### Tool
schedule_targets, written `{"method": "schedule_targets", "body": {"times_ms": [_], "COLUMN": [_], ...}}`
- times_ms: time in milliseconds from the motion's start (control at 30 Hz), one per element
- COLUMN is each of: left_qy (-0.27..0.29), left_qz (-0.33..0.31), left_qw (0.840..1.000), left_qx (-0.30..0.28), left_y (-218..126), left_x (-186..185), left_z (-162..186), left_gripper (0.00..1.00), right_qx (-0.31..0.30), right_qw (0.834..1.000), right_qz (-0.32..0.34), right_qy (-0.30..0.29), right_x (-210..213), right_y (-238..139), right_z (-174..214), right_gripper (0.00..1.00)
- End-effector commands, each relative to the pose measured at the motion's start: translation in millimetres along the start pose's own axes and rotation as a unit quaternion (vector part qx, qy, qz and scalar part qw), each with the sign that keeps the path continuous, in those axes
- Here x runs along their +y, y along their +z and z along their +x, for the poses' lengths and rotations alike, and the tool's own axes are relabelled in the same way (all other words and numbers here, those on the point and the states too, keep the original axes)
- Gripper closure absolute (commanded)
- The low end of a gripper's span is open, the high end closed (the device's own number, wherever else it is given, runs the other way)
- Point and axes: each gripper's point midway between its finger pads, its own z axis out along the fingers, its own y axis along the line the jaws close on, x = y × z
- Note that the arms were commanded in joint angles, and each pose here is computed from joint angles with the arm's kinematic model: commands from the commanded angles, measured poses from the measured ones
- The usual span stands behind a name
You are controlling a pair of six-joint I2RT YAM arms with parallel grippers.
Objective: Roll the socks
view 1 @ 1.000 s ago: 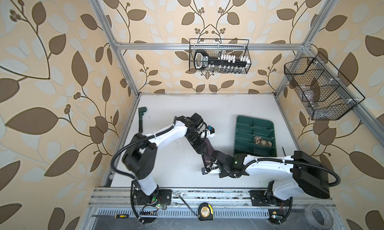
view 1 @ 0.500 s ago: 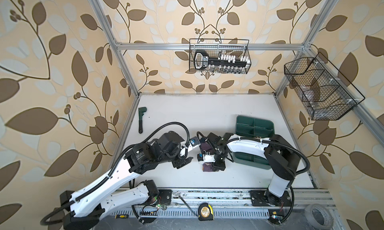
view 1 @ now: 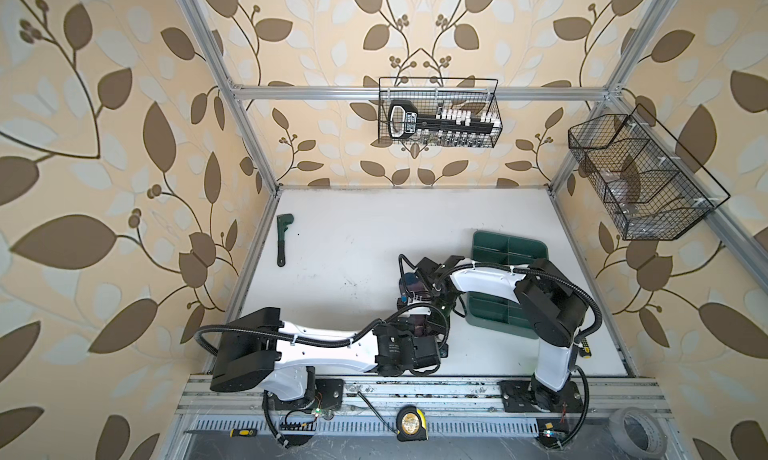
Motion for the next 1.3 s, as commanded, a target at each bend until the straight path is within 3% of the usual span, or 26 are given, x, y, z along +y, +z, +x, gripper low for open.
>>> {"method": "schedule_targets", "body": {"times_ms": [0, 267, 333, 433, 567, 667, 700, 733, 800, 900, 933, 967, 1033, 1100, 1167, 1200, 1233, 1267], "left_qy": [-0.039, -0.046, -0.060, -0.066, -0.073, -0.077, -0.075, -0.075, -0.074, -0.072, -0.073, -0.074, -0.076, -0.083, -0.100, -0.112, -0.123, -0.130], "left_qz": [-0.048, -0.041, -0.036, -0.031, -0.007, 0.040, 0.071, 0.091, 0.124, 0.161, 0.170, 0.173, 0.207, 0.254, 0.298, 0.331, 0.352, 0.371], "left_qw": [0.997, 0.998, 0.998, 0.997, 0.997, 0.996, 0.994, 0.993, 0.989, 0.984, 0.982, 0.982, 0.975, 0.963, 0.949, 0.936, 0.927, 0.918], "left_qx": [-0.046, -0.019, -0.002, 0.012, 0.020, 0.019, 0.016, 0.014, 0.018, 0.024, 0.026, 0.030, 0.032, 0.036, 0.038, 0.036, 0.039, 0.044], "left_y": [9, 47, 58, 67, 65, 59, 56, 54, 52, 53, 53, 55, 54, 50, 48, 44, 43, 43], "left_x": [19, 6, 7, 6, 4, -5, -13, -17, -26, -36, -37, -37, -41, -45, -47, -49, -49, -48], "left_z": [-30, -22, -14, -7, -5, -5, -6, -7, -6, -5, -5, -5, -7, -9, -11, -12, -12, -11], "left_gripper": [0.18, 0.19, 0.23, 0.38, 0.70, 0.76, 0.76, 0.77, 0.78, 0.78, 0.79, 0.79, 0.78, 0.77, 0.76, 0.76, 0.76, 0.76], "right_qx": [0.095, 0.072, 0.068, 0.062, 0.021, -0.045, -0.067, -0.082, -0.111, -0.189, -0.221, -0.254, -0.320, -0.384, -0.440, -0.474, -0.504, -0.530], "right_qw": [0.995, 0.997, 0.997, 0.998, 0.998, 0.994, 0.992, 0.988, 0.980, 0.947, 0.932, 0.906, 0.835, 0.732, 0.651, 0.621, 0.602, 0.603], "right_qz": [0.025, 0.022, 0.021, 0.025, 0.051, 0.091, 0.106, 0.127, 0.160, 0.250, 0.277, 0.323, 0.419, 0.510, 0.545, 0.547, 0.543, 0.533], "right_qy": [0.002, -0.006, -0.008, -0.010, 0.003, 0.027, 0.033, 0.038, 0.037, 0.066, 0.077, 0.104, 0.158, 0.239, 0.293, 0.302, 0.296, 0.268], "right_x": [-18, -13, -11, -8, -11, -20, -22, -25, -26, -38, -41, -50, -65, -70, -62, -57, -48, -38], "right_y": [29, 22, 20, 15, 2, -19, -29, -40, -64, -124, -146, -173, -233, -295, -334, -347, -357, -360], "right_z": [44, 34, 33, 32, 21, 10, 7, 7, 4, -3, -4, -1, 15, 47, 78, 89, 94, 93], "right_gripper": [1.00, 1.00, 1.00, 1.00, 0.97, 0.79, 0.11, 0.00, 0.00, 0.00, 0.00, 0.00, 0.00, 0.00, 0.00, 0.00, 0.00, 0.00]}}
